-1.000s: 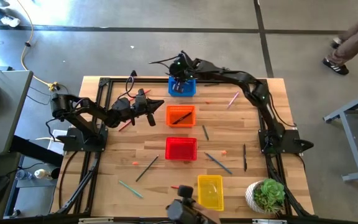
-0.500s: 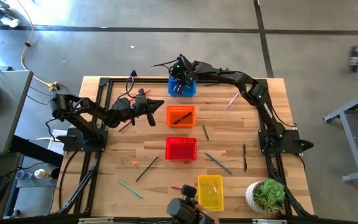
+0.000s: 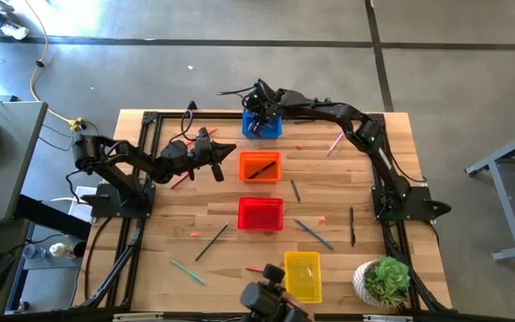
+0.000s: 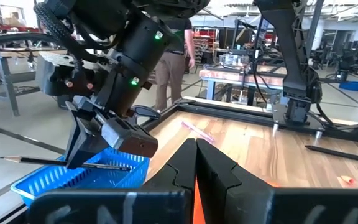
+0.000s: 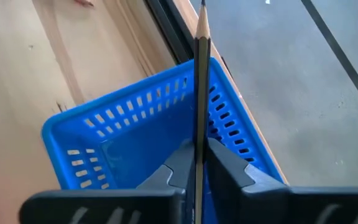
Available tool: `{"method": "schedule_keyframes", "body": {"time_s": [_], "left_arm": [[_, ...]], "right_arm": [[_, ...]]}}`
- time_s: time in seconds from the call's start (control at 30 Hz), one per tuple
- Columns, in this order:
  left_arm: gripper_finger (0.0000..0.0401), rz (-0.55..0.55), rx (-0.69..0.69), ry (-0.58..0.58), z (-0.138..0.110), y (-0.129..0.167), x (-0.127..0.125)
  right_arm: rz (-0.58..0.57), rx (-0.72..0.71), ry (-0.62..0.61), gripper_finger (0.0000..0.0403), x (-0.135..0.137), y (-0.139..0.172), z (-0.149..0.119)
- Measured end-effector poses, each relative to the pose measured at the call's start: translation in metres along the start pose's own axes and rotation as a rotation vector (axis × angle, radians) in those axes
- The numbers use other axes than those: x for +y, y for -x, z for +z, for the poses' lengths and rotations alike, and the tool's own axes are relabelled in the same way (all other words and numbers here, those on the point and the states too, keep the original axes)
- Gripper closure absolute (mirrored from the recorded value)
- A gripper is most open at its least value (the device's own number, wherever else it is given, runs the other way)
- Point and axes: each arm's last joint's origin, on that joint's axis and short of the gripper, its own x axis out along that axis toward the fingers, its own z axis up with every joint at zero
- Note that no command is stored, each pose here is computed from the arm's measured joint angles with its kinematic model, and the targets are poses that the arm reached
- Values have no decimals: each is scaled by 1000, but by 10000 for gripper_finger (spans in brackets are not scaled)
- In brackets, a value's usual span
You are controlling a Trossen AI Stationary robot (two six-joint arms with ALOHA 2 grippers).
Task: Sort crayons/erasers/pens/pencils in bins
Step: Put the black pencil into the blue bin, then put the red crayon into the red bin
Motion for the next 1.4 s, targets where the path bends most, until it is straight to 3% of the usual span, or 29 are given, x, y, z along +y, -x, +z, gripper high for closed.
{"method": "schedule_keyframes", "body": {"time_s": [0.27, 0.4, 0.57, 0.67, 0.73, 1.0, 1.23, 1.4], "left_arm": [[401, 0, 1, 0, 0, 0, 0], [401, 0, 1, -1, 0, 0, 0], [401, 0, 2, -5, 0, 0, 0], [401, 0, 2, -10, 0, 0, 0], [401, 0, 2, -11, 0, 0, 0], [401, 0, 3, -11, 0, 0, 0], [401, -1, 20, -27, -2, 0, 0], [401, 1, 34, -29, -3, 0, 0]], "right_arm": [[-5, 1, -28, 320, -3, 0, 0], [-23, 17, -12, 314, -5, 8, 5], [-78, 44, 121, 352, 2, 48, 19], [-59, 21, 145, 392, 7, 74, 25], [-49, 3, 151, 396, 10, 86, 28], [-25, -111, 158, 402, 22, 89, 35], [-46, -312, 70, 403, 36, 73, 3], [-51, -420, -39, 403, 43, 90, -39]]}}
